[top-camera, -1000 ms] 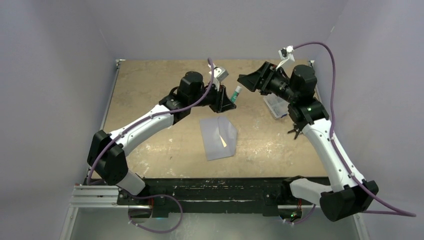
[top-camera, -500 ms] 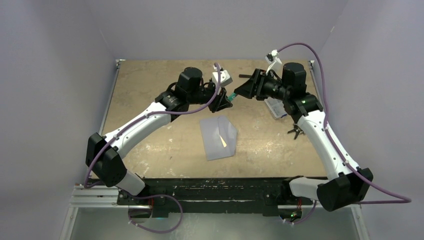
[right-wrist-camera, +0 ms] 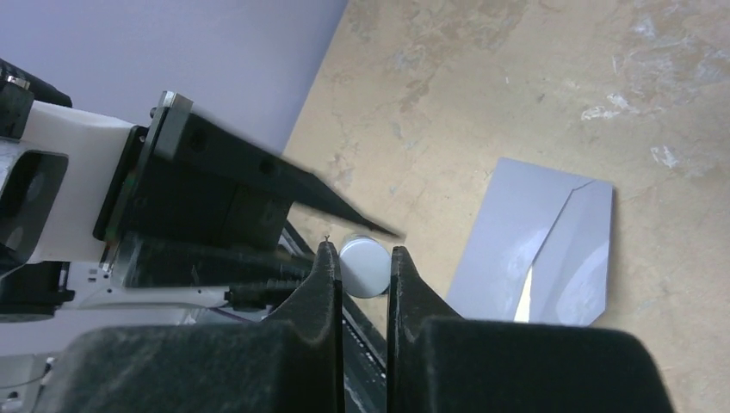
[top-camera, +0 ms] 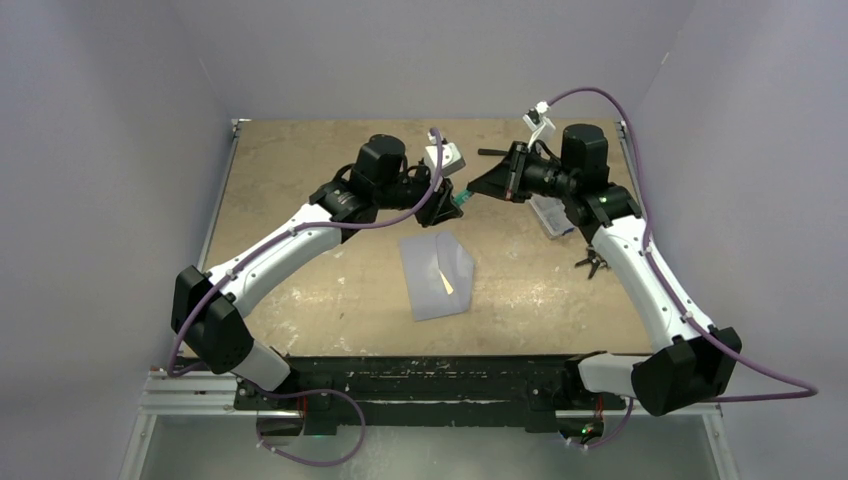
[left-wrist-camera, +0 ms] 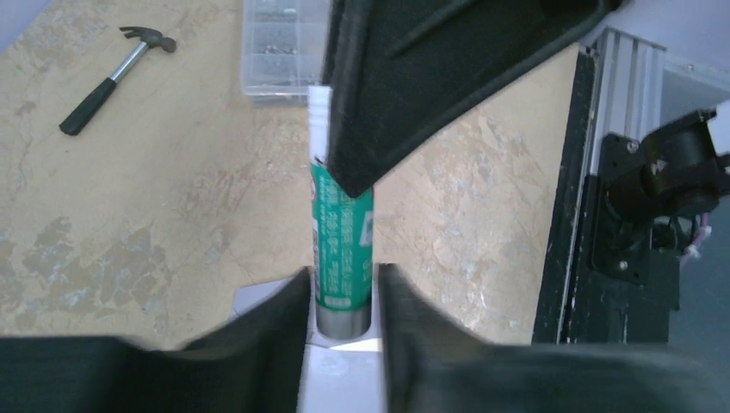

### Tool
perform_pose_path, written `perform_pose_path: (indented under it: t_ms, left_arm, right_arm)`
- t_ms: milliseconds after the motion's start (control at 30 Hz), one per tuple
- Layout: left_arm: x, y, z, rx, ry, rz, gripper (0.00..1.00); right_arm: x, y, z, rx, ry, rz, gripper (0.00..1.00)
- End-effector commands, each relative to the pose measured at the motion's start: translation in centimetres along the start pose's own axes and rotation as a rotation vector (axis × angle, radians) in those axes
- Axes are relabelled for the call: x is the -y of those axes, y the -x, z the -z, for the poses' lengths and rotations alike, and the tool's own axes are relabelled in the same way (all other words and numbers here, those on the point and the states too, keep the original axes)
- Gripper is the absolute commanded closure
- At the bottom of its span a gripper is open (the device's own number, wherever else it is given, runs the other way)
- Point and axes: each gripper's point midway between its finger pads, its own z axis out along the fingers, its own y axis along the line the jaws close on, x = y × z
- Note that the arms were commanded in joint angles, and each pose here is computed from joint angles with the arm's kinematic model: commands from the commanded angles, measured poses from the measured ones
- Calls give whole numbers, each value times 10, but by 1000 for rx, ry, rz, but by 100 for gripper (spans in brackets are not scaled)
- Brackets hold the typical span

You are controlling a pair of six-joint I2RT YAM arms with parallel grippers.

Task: Place the letter into the envelope and seal it

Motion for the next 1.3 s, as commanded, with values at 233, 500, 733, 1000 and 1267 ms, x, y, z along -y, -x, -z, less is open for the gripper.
perform_pose_path:
  t_ms: [233, 500, 733, 1000, 1267]
  left_arm:
    - [8, 64, 3, 212, -30, 113, 52]
    - [18, 26, -2, 59, -99, 126, 67]
    - [21, 25, -7, 76, -121, 152, 65]
    - [14, 11, -5, 18, -90, 98, 100]
    - [-17, -22, 20, -55, -64, 111, 100]
  right_arm:
    - [-21, -6, 6, -8, 102, -26, 100]
    - [-25, -2, 10, 15, 90, -65, 100]
    - [-26, -6, 9, 9, 107, -92, 100]
    - [-23, -6, 7, -10, 97, -75, 100]
    - [-24, 10, 26, -25, 157, -25, 100]
